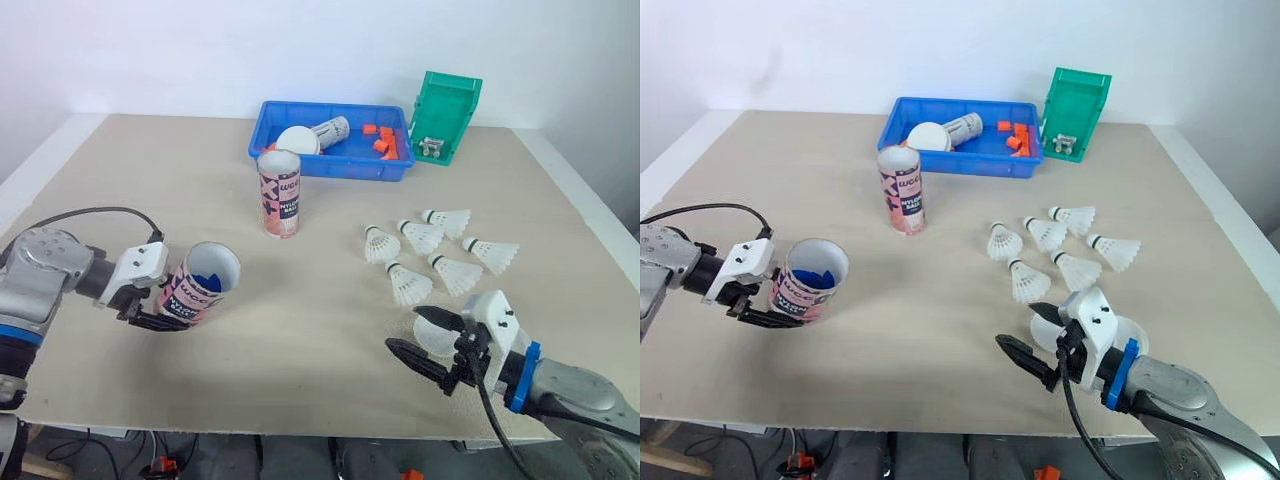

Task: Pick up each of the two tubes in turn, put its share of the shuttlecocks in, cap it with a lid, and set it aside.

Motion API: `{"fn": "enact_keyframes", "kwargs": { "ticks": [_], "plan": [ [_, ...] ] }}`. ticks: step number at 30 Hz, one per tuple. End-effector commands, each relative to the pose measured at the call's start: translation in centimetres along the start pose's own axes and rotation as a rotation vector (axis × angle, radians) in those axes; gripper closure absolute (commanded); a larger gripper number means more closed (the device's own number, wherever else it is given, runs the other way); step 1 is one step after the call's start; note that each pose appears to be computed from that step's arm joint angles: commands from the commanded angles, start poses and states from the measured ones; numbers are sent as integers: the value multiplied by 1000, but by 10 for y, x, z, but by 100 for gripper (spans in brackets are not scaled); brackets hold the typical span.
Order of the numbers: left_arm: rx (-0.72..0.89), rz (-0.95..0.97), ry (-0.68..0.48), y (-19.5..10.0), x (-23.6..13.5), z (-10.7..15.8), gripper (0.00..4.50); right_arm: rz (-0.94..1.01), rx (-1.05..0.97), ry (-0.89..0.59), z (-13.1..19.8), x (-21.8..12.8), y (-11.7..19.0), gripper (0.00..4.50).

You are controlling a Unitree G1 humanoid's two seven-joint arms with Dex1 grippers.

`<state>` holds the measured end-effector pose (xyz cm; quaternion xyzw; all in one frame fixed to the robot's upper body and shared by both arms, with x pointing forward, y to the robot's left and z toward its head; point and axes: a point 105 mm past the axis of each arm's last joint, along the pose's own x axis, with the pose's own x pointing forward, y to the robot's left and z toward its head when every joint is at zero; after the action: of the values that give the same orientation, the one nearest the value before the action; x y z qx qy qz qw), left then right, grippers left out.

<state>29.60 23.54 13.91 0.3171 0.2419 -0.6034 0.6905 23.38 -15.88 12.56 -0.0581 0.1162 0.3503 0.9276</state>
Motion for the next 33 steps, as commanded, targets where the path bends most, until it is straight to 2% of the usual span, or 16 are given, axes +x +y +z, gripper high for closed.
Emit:
{"fn": "enact_keyframes", "kwargs": {
  "ticks": [1, 5, 18, 21, 22, 23, 24, 25, 29, 33],
  "plan": [
    [1, -34, 17, -3, 5, -3, 149, -65, -24, -11, 2, 8, -5, 0],
    [4, -39, 14, -4, 7, -2, 149, -123, -9, -48, 6, 16, -12, 0],
    [14, -49, 6, -5, 12, 0, 149, -272, 19, -38, -1, 51, -38, 0],
    [16, -50, 7, -5, 12, 0, 151, -315, 32, -23, -5, 54, -44, 75],
    [18, -50, 7, -5, 12, 0, 151, -331, 33, -22, -6, 54, -47, 121],
    [19, -51, 5, -5, 12, 1, 151, -345, 26, -24, -6, 54, -48, 187],
    [20, -52, 3, -5, 12, 2, 151, -354, 12, -21, -7, 54, -49, 210],
    [22, -53, -1, -5, 13, 3, 151, -359, 1, -15, -8, 54, -49, 270],
    [24, -59, -11, -4, 15, 5, 151, -376, 9, -15, -10, 53, -51, 445],
    [25, -66, -16, -5, 18, 6, 151, -382, -8, -35, -5, 49, -52, 445]
  ]
}}
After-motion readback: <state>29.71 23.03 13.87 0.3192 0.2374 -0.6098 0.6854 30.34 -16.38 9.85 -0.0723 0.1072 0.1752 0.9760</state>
